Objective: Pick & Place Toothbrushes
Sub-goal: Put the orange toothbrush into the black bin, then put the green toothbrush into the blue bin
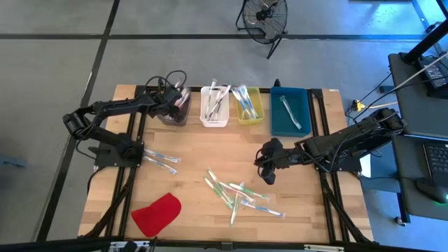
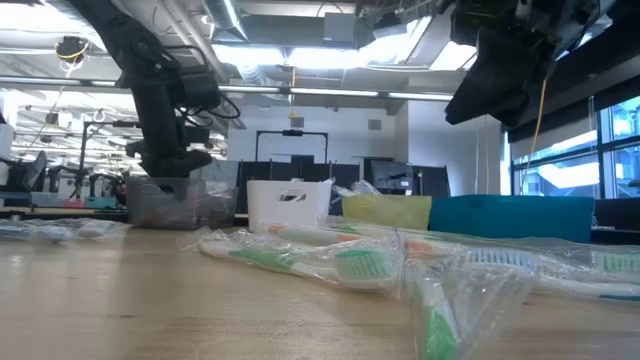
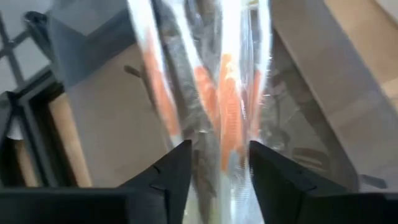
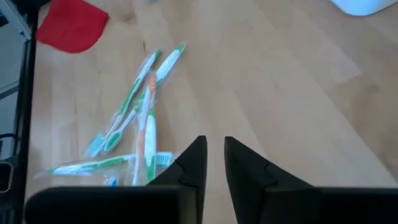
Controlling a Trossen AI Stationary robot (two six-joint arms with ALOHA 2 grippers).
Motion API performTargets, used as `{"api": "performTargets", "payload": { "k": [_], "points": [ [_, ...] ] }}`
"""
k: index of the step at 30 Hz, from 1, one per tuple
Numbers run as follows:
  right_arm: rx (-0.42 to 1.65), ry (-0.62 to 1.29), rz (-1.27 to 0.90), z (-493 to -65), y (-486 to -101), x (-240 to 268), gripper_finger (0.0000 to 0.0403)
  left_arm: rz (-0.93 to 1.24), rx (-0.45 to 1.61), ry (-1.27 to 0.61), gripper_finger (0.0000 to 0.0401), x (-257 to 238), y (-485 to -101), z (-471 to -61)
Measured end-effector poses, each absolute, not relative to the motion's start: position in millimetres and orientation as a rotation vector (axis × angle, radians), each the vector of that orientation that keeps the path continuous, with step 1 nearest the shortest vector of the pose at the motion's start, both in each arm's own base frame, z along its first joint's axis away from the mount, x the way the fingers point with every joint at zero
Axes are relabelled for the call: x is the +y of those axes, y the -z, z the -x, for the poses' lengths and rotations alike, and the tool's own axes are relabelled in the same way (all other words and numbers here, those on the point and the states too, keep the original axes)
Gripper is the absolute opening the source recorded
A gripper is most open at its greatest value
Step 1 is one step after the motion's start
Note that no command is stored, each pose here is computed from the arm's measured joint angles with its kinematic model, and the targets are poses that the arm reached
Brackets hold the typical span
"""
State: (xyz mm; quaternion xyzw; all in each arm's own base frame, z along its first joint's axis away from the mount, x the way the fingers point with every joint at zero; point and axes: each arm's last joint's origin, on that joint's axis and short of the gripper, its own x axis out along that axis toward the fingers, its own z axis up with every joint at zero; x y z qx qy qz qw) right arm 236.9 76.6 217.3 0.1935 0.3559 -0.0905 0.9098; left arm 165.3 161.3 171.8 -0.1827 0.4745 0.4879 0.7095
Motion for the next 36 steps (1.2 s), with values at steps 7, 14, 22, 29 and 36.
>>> {"api": "performTargets", "payload": {
  "k": [7,14,22,29,36],
  "points": [
    [0.769,0.119,-0.427,-236.5,-216.9,78.7,0.0102,0.418,1.021,-1.064,0.0213,164.6,-181.0,-170.2],
    [0.767,0.034,-0.457,-237.9,-219.4,83.3,0.0153,0.433,1.089,-1.06,0.0246,164.1,-191.9,-169.6],
    [0.71,-0.044,-0.415,-238.9,-224.5,93.5,0.0167,0.419,1.082,-1.027,0.0242,155.5,-206.5,-171.6],
    [0.682,-0.101,-0.385,-237.3,-227.3,103.1,0.0139,0.397,0.985,-0.979,0.024,134.8,-223.4,-177.1],
    [0.619,-0.16,-0.313,-237.4,-232.2,111.2,0.0113,0.359,0.945,-0.865,0.0239,104.5,-230.0,-192.2]
  ]
}}
